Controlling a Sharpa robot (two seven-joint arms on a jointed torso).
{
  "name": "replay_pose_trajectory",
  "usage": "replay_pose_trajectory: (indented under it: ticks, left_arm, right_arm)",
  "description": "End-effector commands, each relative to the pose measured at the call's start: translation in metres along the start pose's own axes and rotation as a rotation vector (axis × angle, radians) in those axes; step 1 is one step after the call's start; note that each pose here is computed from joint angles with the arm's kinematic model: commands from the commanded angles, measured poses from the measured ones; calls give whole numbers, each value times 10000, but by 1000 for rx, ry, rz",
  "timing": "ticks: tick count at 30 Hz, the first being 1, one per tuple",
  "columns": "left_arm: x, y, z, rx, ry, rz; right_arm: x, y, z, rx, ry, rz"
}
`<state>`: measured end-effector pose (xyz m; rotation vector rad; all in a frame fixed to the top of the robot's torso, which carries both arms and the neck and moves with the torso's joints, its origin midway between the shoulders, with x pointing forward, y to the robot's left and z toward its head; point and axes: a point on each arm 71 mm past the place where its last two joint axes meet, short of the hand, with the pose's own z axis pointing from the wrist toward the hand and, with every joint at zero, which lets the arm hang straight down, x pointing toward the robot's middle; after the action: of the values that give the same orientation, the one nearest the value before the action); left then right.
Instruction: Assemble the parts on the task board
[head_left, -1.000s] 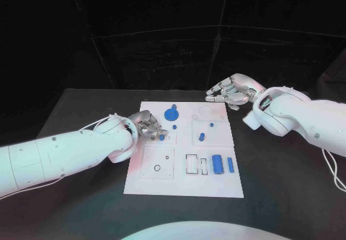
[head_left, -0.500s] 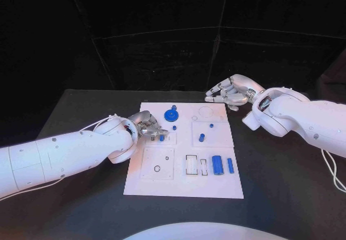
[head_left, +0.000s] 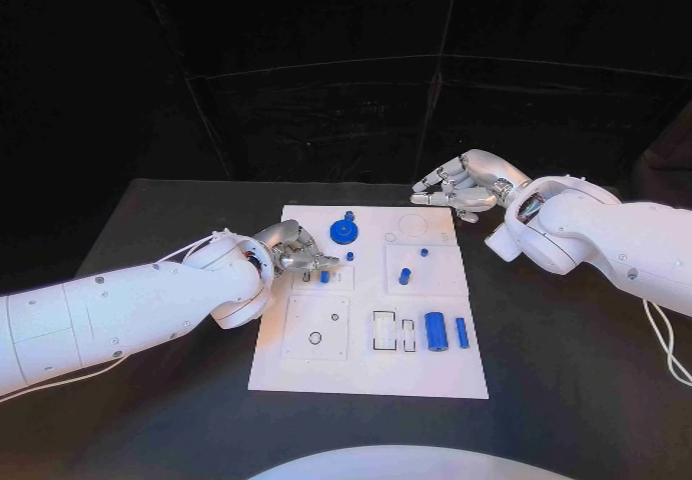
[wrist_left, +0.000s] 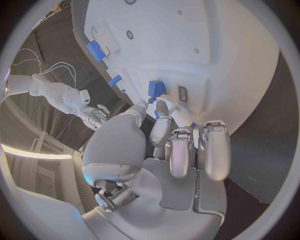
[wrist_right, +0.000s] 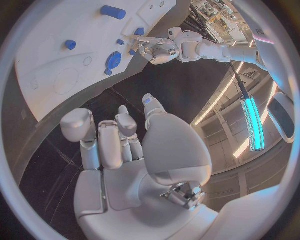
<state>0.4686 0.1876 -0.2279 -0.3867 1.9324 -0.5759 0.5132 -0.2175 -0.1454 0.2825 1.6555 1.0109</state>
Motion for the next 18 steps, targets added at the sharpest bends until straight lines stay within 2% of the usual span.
replay_pose_trajectory:
  ticks: [1, 18]
  left_arm:
    - [12, -25, -22, 26, 30, -23]
    - [17, 59, -88, -4, 93, 0]
  right_arm:
    - [-10, 7, 5, -8, 1, 5]
    - [-27, -19, 1, 1, 0, 5]
